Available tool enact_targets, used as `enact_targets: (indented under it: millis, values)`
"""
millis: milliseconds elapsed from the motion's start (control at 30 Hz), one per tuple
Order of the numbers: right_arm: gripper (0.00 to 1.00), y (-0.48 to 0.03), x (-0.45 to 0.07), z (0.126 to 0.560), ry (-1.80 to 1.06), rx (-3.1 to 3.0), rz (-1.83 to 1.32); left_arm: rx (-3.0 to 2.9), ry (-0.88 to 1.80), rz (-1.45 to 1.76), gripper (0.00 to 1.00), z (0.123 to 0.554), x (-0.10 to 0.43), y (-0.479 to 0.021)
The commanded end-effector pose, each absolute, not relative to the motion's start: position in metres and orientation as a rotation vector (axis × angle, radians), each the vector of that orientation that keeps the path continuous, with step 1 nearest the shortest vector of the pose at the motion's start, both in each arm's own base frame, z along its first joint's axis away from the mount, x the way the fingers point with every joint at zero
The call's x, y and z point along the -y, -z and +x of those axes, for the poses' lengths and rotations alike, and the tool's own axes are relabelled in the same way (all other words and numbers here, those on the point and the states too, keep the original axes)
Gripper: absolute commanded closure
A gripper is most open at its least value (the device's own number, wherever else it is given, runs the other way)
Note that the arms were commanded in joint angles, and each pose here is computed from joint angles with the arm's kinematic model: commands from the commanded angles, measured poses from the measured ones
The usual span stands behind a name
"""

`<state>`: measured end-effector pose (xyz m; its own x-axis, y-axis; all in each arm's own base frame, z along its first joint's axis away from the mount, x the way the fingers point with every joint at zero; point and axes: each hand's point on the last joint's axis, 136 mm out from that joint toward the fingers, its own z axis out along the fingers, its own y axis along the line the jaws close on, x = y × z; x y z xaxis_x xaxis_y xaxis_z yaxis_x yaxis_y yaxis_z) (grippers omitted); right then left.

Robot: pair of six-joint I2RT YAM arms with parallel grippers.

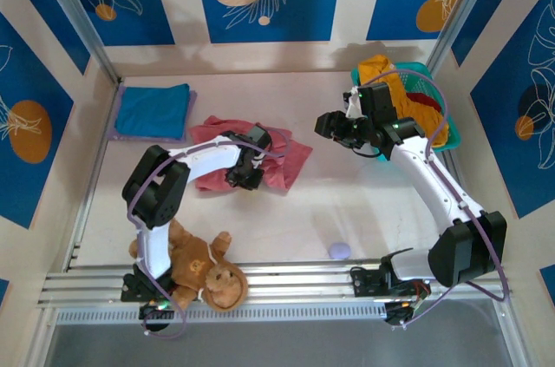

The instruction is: Fold and stack the t-shirts

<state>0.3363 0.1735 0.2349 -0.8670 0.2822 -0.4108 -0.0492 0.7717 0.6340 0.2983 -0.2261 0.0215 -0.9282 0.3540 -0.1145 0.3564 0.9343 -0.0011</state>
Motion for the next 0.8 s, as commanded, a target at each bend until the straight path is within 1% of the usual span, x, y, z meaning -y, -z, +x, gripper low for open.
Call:
enact_targets:
  millis: [0, 267, 433, 500, 667, 767]
  values:
    - [0.49, -0.220, -0.178, 0.333, -0.911, -2.522, 0.152, -2.941, 0.011, 0.543, 1.00, 0.302, 0.222, -0.045]
    - [0.49, -0.188, -0.193, 0.331, -0.865, -2.627, 0.123, -2.896, 0.049, 0.466, 1.00, 0.308, 0.206, -0.076]
    - [0.49, -0.161, -0.213, 0.335, -0.893, -2.719, 0.110, -2.855, 0.078, 0.379, 1.00, 0.313, 0.186, -0.102]
    - [0.49, -0.148, -0.221, 0.338, -0.878, -2.768, 0.084, -2.829, 0.072, 0.313, 1.00, 0.318, 0.168, -0.113]
    - [0.49, -0.112, -0.236, 0.352, -0.819, -2.896, 0.036, -2.765, 0.082, 0.083, 1.00, 0.333, 0.100, -0.144]
    - [0.49, -0.104, -0.250, 0.366, -0.833, -2.906, -0.001, -2.712, 0.058, -0.002, 1.00, 0.336, 0.065, -0.167]
